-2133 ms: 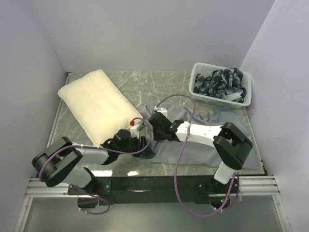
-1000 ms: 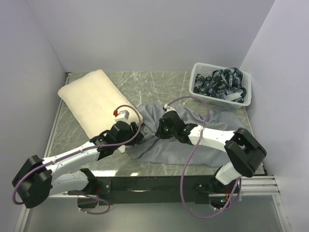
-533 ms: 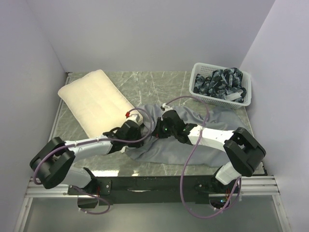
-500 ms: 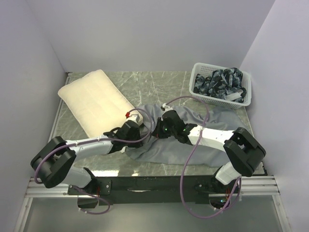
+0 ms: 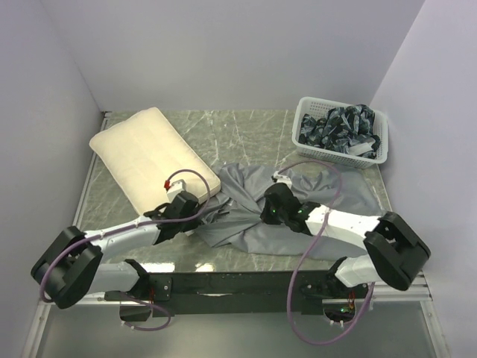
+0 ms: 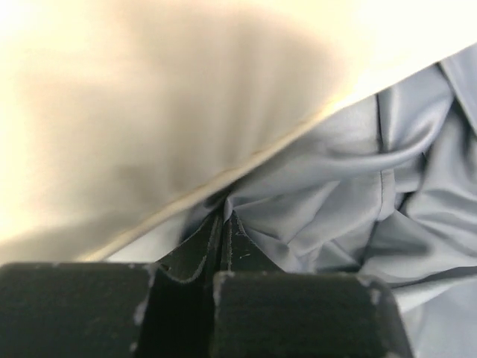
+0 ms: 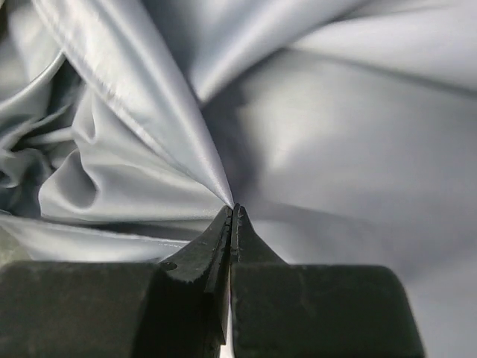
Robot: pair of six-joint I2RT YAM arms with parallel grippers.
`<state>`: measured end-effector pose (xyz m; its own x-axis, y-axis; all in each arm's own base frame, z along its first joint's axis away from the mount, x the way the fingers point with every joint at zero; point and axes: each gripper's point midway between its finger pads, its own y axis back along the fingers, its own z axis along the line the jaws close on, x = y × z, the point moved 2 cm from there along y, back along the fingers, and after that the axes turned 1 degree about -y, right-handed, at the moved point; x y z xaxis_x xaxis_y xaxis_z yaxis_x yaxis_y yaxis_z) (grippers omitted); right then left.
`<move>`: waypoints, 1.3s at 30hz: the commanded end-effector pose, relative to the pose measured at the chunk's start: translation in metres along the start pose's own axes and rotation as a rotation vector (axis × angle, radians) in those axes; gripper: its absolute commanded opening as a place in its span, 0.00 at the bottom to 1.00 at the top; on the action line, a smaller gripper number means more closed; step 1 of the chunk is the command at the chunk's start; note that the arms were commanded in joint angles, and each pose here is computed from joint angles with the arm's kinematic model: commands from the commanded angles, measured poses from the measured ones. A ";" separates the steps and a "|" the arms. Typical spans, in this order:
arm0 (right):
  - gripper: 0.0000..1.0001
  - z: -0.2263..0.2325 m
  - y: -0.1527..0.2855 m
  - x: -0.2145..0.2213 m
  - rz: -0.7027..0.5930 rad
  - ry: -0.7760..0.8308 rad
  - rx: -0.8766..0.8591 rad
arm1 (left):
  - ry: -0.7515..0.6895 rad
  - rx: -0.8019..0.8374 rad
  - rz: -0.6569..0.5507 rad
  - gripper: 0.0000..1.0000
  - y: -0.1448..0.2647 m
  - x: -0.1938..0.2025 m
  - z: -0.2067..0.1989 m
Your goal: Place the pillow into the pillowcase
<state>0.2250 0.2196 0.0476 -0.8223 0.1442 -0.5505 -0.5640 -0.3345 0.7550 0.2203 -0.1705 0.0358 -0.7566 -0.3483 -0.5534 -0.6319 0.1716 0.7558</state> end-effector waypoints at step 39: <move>0.63 0.058 -0.044 -0.071 -0.004 0.405 0.029 | -0.375 -0.304 -0.052 0.97 0.020 -0.085 -0.016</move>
<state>0.3005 0.2857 0.0869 -0.7350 -0.1396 -0.6636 -0.5836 -0.3681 0.7238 0.2656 -0.1563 0.1032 -0.7735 -0.0181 -0.6336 -0.6314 -0.0661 0.7726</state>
